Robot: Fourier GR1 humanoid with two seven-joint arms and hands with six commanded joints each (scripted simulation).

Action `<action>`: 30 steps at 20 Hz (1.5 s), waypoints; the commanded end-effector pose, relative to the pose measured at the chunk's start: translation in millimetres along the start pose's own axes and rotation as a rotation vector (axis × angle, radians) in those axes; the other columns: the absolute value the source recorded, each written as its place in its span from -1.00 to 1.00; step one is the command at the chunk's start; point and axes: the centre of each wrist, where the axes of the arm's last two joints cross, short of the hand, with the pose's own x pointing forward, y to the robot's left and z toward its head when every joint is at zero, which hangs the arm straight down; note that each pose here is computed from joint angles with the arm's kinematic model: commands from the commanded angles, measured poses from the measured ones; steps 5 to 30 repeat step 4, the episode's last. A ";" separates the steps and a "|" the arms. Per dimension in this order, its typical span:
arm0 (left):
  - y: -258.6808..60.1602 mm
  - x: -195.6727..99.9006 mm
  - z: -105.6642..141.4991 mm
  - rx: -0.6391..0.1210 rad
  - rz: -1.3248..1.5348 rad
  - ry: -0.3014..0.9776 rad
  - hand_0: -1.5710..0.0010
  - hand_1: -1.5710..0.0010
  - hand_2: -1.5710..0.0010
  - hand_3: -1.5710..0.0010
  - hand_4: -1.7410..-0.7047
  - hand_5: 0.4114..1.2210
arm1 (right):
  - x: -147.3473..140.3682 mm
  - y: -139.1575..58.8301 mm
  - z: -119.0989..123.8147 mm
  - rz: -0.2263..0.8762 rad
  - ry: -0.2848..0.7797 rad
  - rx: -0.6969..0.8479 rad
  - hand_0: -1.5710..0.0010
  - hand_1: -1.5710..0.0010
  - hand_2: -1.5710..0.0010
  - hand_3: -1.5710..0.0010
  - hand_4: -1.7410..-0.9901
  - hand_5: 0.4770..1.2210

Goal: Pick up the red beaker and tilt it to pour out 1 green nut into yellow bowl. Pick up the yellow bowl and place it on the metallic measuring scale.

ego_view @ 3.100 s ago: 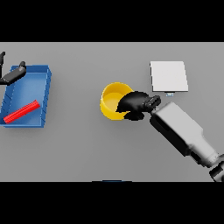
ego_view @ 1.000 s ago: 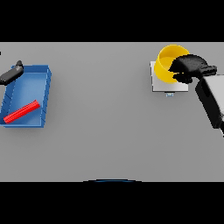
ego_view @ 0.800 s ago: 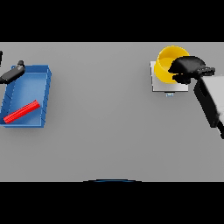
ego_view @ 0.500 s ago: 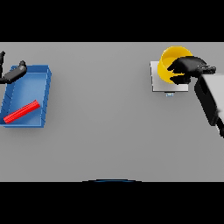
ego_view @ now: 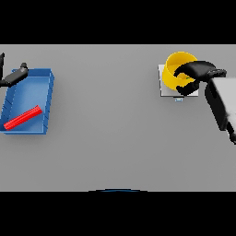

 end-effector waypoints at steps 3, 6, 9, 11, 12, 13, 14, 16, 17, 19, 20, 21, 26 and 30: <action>0.3 -2.8 2.3 -0.005 0.016 -0.010 1.00 1.00 1.00 1.00 0.78 -0.20 | 0.3 0.5 -1.5 0.014 0.009 0.017 0.91 0.92 0.82 0.53 0.13 -0.31; -0.1 -0.1 1.9 -0.007 0.013 -0.012 1.00 1.00 1.00 1.00 0.77 -0.20 | -1.0 -0.6 -1.1 0.014 0.014 0.017 0.93 0.94 0.85 0.56 0.15 -0.31; -0.1 -0.1 1.9 -0.007 0.013 -0.012 1.00 1.00 1.00 1.00 0.77 -0.20 | -1.0 -0.6 -1.1 0.014 0.014 0.017 0.93 0.94 0.85 0.56 0.15 -0.31; -0.1 -0.1 1.9 -0.007 0.013 -0.012 1.00 1.00 1.00 1.00 0.77 -0.20 | -1.0 -0.6 -1.1 0.014 0.014 0.017 0.93 0.94 0.85 0.56 0.15 -0.31; -0.1 -0.1 1.9 -0.007 0.013 -0.012 1.00 1.00 1.00 1.00 0.77 -0.20 | -1.0 -0.6 -1.1 0.014 0.014 0.017 0.93 0.94 0.85 0.56 0.15 -0.31; -0.1 -0.1 1.9 -0.007 0.013 -0.012 1.00 1.00 1.00 1.00 0.77 -0.20 | -1.0 -0.6 -1.1 0.014 0.014 0.017 0.93 0.94 0.85 0.56 0.15 -0.31; -0.1 -0.1 1.9 -0.007 0.013 -0.012 1.00 1.00 1.00 1.00 0.77 -0.20 | -1.0 -0.6 -1.1 0.014 0.014 0.017 0.93 0.94 0.85 0.56 0.15 -0.31; -0.1 -0.1 1.9 -0.007 0.013 -0.012 1.00 1.00 1.00 1.00 0.77 -0.20 | -1.0 -0.6 -1.1 0.014 0.014 0.017 0.93 0.94 0.85 0.56 0.15 -0.31; -0.1 -0.1 1.9 -0.007 0.013 -0.012 1.00 1.00 1.00 1.00 0.77 -0.20 | -1.0 -0.6 -1.1 0.014 0.014 0.017 0.93 0.94 0.85 0.56 0.15 -0.31; -0.1 -0.1 1.9 -0.007 0.013 -0.012 1.00 1.00 1.00 1.00 0.77 -0.20 | -1.0 -0.6 -1.1 0.014 0.014 0.017 0.93 0.94 0.85 0.56 0.15 -0.31; -0.1 -0.1 1.9 -0.007 0.013 -0.012 1.00 1.00 1.00 1.00 0.77 -0.20 | -1.0 -0.6 -1.1 0.014 0.014 0.017 0.93 0.94 0.85 0.56 0.15 -0.31; -0.1 -0.1 1.9 -0.007 0.013 -0.012 1.00 1.00 1.00 1.00 0.77 -0.20 | -1.0 -0.6 -1.1 0.014 0.014 0.017 0.93 0.94 0.85 0.56 0.15 -0.31; -0.1 -0.1 1.9 -0.007 0.013 -0.012 1.00 1.00 1.00 1.00 0.77 -0.20 | -1.0 -0.6 -1.1 0.014 0.014 0.017 0.93 0.94 0.85 0.56 0.15 -0.31; -0.1 -0.1 1.9 -0.007 0.013 -0.012 1.00 1.00 1.00 1.00 0.77 -0.20 | -1.0 -0.6 -1.1 0.014 0.014 0.017 0.93 0.94 0.85 0.56 0.15 -0.31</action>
